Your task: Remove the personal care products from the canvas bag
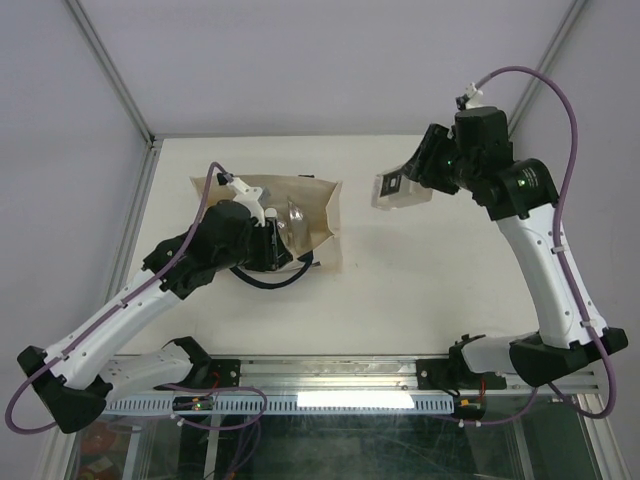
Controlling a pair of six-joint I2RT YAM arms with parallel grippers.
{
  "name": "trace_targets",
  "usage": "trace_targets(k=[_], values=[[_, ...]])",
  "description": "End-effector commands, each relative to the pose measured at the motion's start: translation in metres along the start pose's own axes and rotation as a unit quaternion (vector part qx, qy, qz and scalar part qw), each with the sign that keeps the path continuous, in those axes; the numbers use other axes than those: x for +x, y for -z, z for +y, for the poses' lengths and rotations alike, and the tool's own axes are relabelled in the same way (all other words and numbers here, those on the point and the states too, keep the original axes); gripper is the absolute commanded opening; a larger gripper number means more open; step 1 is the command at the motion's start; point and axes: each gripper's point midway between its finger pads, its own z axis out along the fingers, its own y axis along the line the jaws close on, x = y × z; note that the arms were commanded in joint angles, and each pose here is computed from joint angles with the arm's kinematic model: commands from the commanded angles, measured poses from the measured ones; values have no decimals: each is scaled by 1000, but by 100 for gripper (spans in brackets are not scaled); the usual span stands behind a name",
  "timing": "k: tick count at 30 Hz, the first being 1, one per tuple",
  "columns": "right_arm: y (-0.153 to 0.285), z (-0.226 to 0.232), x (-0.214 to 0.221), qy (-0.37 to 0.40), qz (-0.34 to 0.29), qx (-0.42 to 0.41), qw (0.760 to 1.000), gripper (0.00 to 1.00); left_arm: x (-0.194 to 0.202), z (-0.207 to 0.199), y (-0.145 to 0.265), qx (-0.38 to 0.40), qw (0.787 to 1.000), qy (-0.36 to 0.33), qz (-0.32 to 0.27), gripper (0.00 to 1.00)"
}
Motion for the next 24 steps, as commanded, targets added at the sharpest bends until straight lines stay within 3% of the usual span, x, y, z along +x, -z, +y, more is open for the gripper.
trace_targets(k=[1,7,10,21,24], values=[[20,-39,-29,30,-93,82,992,0,-18,-23,22,54,997,-49,-29,38],[-27,-96,14,99,1,203,974,0,-19,-20,33,57,994,-78,-42,41],[-53,-103,23,116,39,221,968,0,-18,-13,33,44,994,-89,-49,43],[-133,-93,5,125,43,181,975,0,-1,16,25,-9,997,-62,-43,42],[-152,-107,-2,120,53,203,970,0,2,20,26,-15,998,-53,-44,42]])
